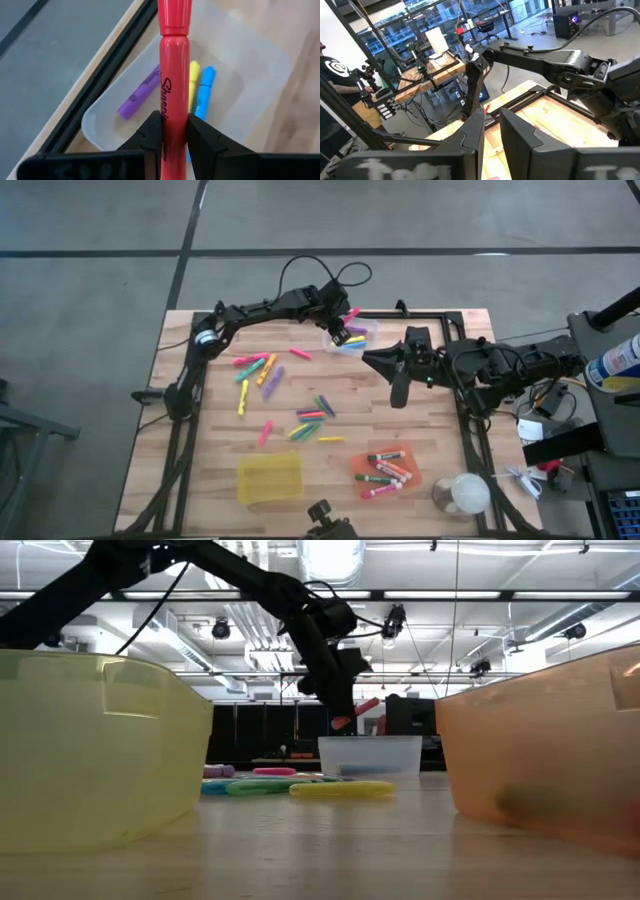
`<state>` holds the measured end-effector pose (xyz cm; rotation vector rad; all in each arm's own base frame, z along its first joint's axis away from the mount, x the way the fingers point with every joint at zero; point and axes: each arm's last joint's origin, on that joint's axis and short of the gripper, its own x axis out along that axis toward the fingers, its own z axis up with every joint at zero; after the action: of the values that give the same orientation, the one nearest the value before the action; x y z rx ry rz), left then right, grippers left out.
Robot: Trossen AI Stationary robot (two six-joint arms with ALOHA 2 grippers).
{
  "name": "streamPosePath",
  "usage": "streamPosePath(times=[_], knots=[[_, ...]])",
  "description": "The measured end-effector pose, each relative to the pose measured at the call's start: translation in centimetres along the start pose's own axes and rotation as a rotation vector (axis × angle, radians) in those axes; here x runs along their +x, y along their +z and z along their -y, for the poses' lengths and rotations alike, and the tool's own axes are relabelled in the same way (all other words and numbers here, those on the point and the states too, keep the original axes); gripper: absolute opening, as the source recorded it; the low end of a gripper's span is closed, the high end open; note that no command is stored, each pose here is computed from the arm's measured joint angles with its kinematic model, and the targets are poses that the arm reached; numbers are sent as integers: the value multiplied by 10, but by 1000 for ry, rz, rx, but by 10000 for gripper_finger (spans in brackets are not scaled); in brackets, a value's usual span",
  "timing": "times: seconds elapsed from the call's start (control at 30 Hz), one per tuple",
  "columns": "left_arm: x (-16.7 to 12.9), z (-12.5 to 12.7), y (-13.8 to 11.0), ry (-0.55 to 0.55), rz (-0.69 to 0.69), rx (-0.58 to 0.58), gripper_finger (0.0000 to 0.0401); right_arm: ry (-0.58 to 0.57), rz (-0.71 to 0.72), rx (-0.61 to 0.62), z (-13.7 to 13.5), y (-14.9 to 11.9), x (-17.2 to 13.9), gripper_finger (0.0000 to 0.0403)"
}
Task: Pick & Place Markers
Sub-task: Put the bottom pink highlighter pen into the transparent bin, then put the purple highlighter pen into the transparent bin
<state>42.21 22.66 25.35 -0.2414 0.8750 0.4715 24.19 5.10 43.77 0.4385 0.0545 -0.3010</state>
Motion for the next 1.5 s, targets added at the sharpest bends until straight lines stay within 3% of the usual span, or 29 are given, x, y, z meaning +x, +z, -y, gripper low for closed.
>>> streamPosePath(times=[0.2,0.6,0.87,1.1,1.27,1.5], knots=[[3,-2,3,2,36,24,74,1,-9,-6,0,-1,0,57],[3,-2,3,-11,33,-22,146,0,-10,-39,0,-1,0,57],[-20,0,-11,1,-141,-194,148,-4,-8,-61,1,-1,0,57],[-42,5,-37,55,-436,-295,148,-13,-3,-64,1,-1,1,57],[-49,22,-49,60,-495,-236,148,-15,3,-64,2,0,1,57],[-62,34,-78,89,-501,-296,148,-10,9,-56,1,1,1,57]])
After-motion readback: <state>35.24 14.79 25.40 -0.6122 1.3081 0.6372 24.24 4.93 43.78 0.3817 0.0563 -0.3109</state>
